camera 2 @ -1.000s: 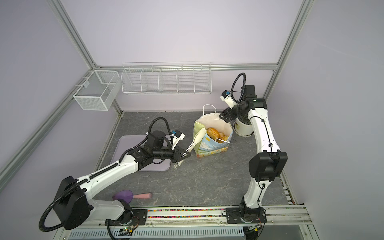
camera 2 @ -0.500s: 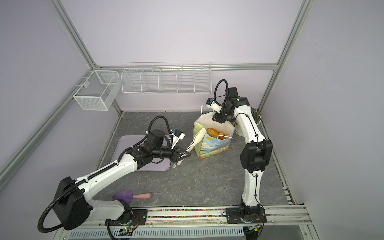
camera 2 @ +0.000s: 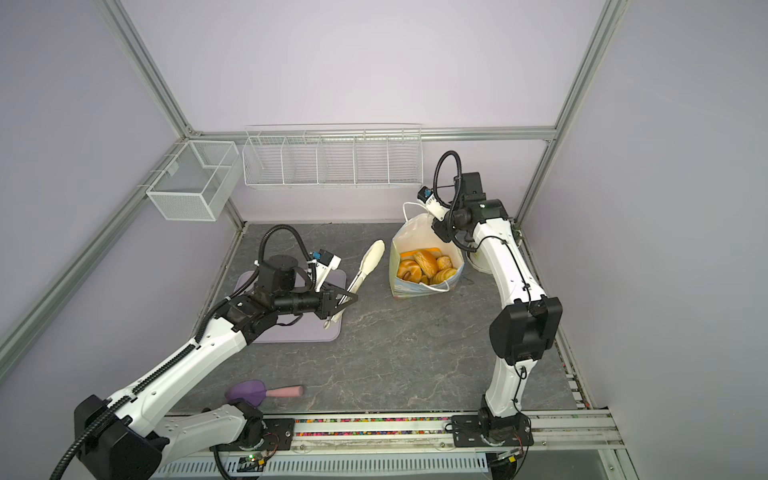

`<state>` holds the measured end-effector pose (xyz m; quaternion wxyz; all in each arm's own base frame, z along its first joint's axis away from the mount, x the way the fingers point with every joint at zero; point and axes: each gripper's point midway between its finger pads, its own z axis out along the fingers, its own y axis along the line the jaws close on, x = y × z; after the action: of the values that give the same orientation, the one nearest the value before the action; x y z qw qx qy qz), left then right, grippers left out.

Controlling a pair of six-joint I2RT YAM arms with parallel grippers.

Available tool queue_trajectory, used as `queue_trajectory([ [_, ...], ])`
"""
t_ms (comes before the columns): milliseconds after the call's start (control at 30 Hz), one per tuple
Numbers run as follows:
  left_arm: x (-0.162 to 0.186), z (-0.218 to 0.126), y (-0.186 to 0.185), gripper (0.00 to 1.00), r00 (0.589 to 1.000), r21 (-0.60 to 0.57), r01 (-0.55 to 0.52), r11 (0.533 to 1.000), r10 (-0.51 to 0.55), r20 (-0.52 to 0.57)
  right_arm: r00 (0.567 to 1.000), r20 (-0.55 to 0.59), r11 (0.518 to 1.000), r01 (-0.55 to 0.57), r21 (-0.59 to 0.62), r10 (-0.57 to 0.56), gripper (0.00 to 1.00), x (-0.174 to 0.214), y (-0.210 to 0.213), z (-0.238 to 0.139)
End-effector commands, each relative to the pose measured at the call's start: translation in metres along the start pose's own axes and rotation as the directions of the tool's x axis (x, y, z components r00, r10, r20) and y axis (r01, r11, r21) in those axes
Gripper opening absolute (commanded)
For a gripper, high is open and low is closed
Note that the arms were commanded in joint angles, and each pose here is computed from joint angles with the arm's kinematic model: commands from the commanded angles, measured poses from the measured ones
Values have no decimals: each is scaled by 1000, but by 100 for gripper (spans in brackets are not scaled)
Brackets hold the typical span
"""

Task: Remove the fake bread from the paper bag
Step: 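Pull the bag rim toward the left gripper while the left gripper lowers the tongs, then insert the tongs into the bag and clamp the orange round bun with the left gripper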

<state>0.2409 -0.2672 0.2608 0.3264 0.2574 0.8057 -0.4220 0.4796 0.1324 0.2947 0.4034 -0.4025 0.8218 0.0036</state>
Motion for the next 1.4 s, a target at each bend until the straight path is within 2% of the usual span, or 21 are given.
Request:
queue_trajectory([
  [0,-11,-15,15,0,999,-97,4,995,0,34,979,176,965,-145,219,107,6,-43,-32,-38],
  [100,-6,-19,33,0,999,-171,39,985,-36,20,972,172,948,-202,246,162,7,-32,-14,-39],
  [233,4,-23,44,0,998,-232,64,971,-66,-1,973,149,960,-203,191,176,7,-12,48,-27],
  [333,11,-31,40,0,998,-243,47,969,-56,-31,977,122,974,-192,123,178,7,-2,94,-16],
  [467,25,-43,26,0,994,-213,33,976,-54,-91,984,48,980,-177,87,173,7,7,129,-3],
  [567,41,-43,8,0,990,-200,24,980,-52,-135,984,20,980,-176,91,175,7,6,139,1],
  [667,56,-33,-13,0,984,-189,5,982,-39,-173,980,47,977,-198,82,195,7,-2,143,-2],
  [767,58,-24,-10,0,980,-207,35,978,-74,-182,974,84,975,-214,58,209,7,-6,148,-7],
  [867,51,-21,-5,0,978,-243,18,970,-67,-197,971,102,975,-222,26,218,7,-5,158,-11],
  [1000,43,-10,-2,4,960,-263,-13,965,-62,-274,967,103,973,-232,-8,231,7,2,172,-14],
  [1167,38,9,-1,14,930,-264,17,964,-113,-351,960,114,967,-255,-18,255,7,11,183,-20],
  [1367,41,26,-1,29,904,-250,64,966,-162,-396,930,129,939,-344,-25,344,7,14,183,-24],
])
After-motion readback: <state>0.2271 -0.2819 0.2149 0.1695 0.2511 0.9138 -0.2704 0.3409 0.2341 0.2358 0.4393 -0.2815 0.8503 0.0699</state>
